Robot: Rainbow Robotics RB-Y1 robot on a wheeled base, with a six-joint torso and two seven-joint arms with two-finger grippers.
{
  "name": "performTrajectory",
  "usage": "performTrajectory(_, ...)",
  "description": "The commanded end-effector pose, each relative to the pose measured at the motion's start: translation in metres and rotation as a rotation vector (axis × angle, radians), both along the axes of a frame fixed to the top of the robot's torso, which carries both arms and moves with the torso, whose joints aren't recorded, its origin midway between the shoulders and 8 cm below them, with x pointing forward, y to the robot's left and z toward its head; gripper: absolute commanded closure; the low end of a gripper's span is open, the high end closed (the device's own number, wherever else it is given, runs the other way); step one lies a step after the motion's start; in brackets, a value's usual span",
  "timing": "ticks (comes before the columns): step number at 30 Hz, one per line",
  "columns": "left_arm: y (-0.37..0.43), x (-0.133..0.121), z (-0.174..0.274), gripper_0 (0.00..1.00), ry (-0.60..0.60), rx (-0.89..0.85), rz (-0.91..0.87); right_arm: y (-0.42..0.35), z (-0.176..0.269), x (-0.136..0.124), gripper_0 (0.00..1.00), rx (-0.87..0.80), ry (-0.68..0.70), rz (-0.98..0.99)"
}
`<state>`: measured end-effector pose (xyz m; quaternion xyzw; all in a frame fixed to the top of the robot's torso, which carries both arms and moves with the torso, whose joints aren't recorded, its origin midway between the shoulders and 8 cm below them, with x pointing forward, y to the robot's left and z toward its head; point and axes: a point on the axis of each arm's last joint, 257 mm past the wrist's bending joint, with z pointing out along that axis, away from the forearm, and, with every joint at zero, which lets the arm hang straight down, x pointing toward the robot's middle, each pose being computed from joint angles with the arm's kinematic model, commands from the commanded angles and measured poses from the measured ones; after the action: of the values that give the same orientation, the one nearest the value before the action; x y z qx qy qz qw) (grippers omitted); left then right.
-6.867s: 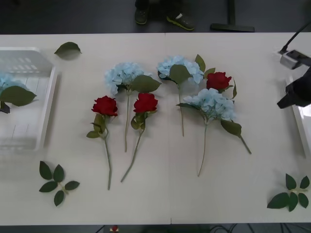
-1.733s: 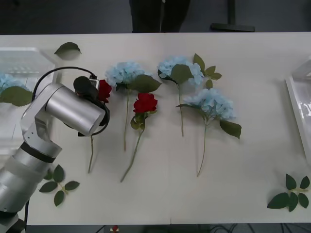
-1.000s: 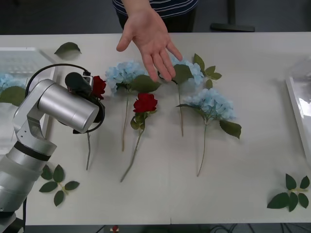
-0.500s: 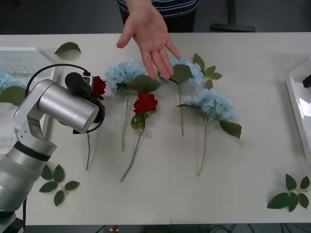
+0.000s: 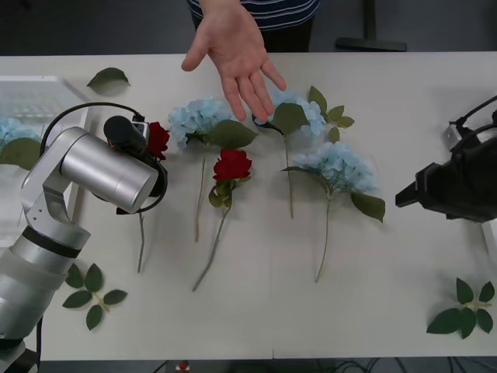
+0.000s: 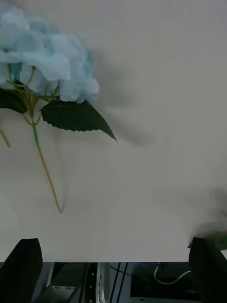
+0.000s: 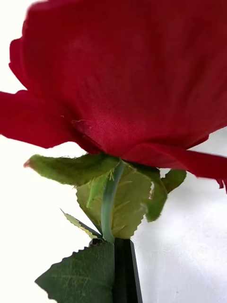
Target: Place the red flowers into the right box and the blue flowers into the left box. If a person shows an open palm, hand one flower to the person first, then continue sorting.
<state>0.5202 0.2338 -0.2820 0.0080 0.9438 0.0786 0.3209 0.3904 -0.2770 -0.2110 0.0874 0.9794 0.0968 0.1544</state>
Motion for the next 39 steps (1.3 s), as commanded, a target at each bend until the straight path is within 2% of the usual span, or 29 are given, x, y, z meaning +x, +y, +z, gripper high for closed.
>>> performTrajectory(1,0.010,-0.002,0.007,1.00,-0.009,0.021,-0.006,0.031,-0.009,0.008,0.10,0.037,-0.037,-0.057)
performTrajectory(13,0.011,-0.002,0.007,1.00,-0.010,0.020,-0.002,0.074,-0.076,0.025,0.10,-0.052,-0.129,-0.064)
performTrajectory(28,0.011,-0.002,0.007,1.00,-0.009,0.021,-0.003,0.113,-0.116,0.076,0.10,-0.088,-0.159,-0.113)
performTrajectory(36,0.011,-0.002,0.007,1.00,-0.008,0.020,-0.002,0.120,-0.132,0.083,0.10,-0.116,-0.164,-0.102)
performTrajectory(39,0.011,-0.003,0.007,1.00,-0.002,0.022,0.003,0.120,-0.132,0.083,0.19,-0.116,-0.165,-0.099)
